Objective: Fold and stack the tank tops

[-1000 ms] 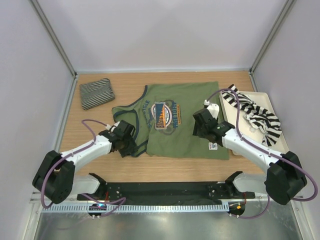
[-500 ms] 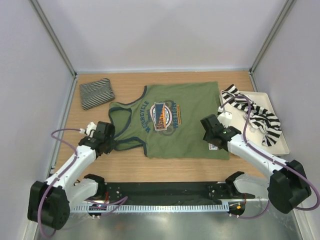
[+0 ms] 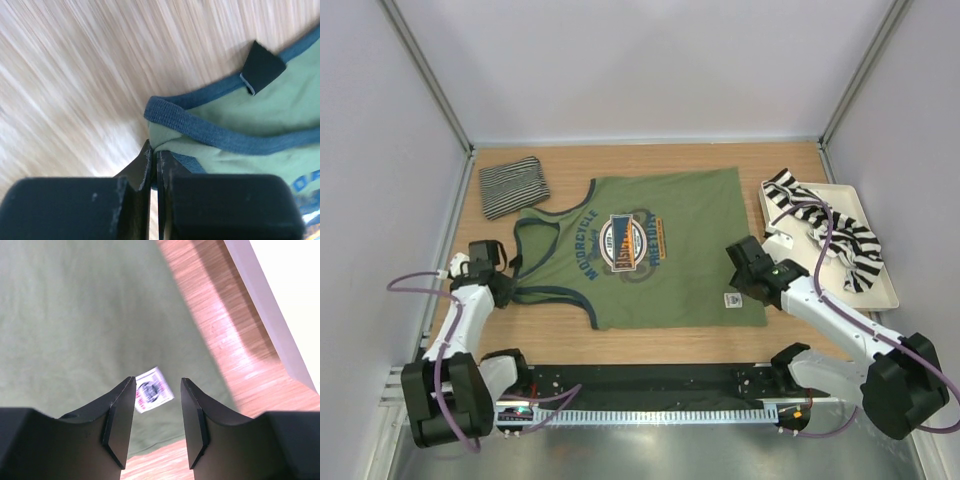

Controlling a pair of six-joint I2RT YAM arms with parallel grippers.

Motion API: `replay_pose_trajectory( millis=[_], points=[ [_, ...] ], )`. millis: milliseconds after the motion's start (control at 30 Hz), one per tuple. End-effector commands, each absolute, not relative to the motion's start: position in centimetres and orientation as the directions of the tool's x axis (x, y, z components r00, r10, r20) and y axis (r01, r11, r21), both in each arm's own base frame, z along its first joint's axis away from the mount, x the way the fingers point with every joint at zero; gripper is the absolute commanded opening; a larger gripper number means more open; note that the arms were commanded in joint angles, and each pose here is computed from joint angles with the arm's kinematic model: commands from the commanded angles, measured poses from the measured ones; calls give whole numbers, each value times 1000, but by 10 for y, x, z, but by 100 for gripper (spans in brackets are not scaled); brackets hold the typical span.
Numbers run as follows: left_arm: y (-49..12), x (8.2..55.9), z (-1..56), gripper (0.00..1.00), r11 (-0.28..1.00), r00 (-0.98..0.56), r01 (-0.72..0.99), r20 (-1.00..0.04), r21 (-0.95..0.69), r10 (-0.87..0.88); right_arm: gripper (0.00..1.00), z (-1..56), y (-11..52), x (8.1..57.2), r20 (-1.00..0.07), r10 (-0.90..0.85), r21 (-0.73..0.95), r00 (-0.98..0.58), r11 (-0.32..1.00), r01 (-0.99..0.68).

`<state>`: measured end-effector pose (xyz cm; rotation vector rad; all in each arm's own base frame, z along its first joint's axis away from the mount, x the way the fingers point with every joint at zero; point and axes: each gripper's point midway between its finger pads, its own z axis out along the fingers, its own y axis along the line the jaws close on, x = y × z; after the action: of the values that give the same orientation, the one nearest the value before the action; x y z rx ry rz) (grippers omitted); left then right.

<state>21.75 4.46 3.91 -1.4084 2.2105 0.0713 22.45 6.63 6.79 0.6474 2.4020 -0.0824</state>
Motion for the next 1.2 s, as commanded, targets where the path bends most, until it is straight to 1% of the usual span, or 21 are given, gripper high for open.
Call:
replay_pose_trajectory(
  millis=[0, 33, 67, 100, 133, 167, 233, 267, 333, 400, 433, 467, 533, 567, 633, 667, 767, 800, 933, 1033, 1167],
  points=[
    [73, 238, 47, 0, 403, -232, -865, -474, -300, -850, 47, 72, 63, 223, -608, 474, 134, -637, 852, 506],
    [78, 239, 45, 0, 379, -210, -870, -459, -315, -863, 47, 71, 63, 222, -607, 472, 129, -640, 852, 507],
    [82, 241, 45, 0, 341, -181, -871, -414, -355, -892, 47, 70, 62, 221, -605, 473, 124, -641, 851, 511],
    [83, 243, 43, 2, 334, -181, -868, -391, -368, -903, 47, 70, 62, 221, -604, 470, 121, -644, 852, 509],
    [86, 248, 47, 17, 342, -179, -855, -396, -389, -900, 47, 70, 61, 219, -600, 471, 118, -646, 851, 511],
    [85, 248, 48, 28, 362, -198, -848, -401, -388, -895, 47, 69, 61, 217, -597, 468, 110, -652, 852, 512],
    [82, 245, 55, 61, 379, -195, -828, -421, -414, -886, 47, 67, 60, 213, -584, 480, 111, -655, 846, 522],
    [80, 244, 58, 90, 388, -194, -820, -434, -421, -880, 47, 66, 58, 208, -577, 480, 98, -661, 844, 527],
    [79, 235, 70, 100, 396, -173, -818, -477, -418, -862, 48, 63, 60, 201, -550, 500, 107, -670, 837, 537],
    [62, 238, 79, 100, 451, -204, -783, -508, -428, -837, 49, 61, 60, 191, -516, 513, 99, -685, 831, 548],
    [58, 234, 88, 99, 458, -203, -781, -521, -424, -829, 50, 58, 61, 186, -499, 516, 98, -696, 832, 547],
    [47, 236, 93, 100, 496, -239, -758, -527, -424, -816, 50, 57, 63, 179, -470, 528, 102, -708, 829, 550],
    [35, 235, 104, 99, 535, -279, -732, -531, -421, -800, 51, 55, 63, 171, -443, 533, 98, -721, 828, 552],
    [22, 236, 107, 100, 574, -327, -704, -527, -418, -784, 51, 55, 64, 165, -426, 537, 103, -728, 828, 551],
    [5, 236, 112, 99, 620, -393, -667, -511, -414, -764, 52, 51, 63, 157, -409, 540, 101, -736, 828, 551],
    [-13, 234, 108, 100, 664, -465, -628, -489, -405, -738, 52, 50, 62, 156, -407, 541, 105, -736, 828, 551],
    [-47, 231, 102, 100, 733, -578, -554, -451, -395, -680, 52, 41, 68, 149, -374, 546, 124, -750, 831, 543],
    [-54, 227, 95, 100, 751, -613, -547, -434, -370, -661, 52, 39, 69, 147, -363, 551, 122, -751, 827, 548],
    [-82, 219, 89, 100, 810, -685, -489, -434, -324, -586, 52, 30, 70, 141, -334, 563, 102, -756, 819, 564],
    [-104, 208, 80, 99, 842, -740, -446, -404, -303, -537, 50, 24, 71, 135, -315, 565, 88, -763, 818, 569],
    [-122, 189, 65, 99, 873, -795, -407, -366, -269, -484, 46, 22, 72, 137, -325, 573, 80, -752, 809, 582]
  ],
)
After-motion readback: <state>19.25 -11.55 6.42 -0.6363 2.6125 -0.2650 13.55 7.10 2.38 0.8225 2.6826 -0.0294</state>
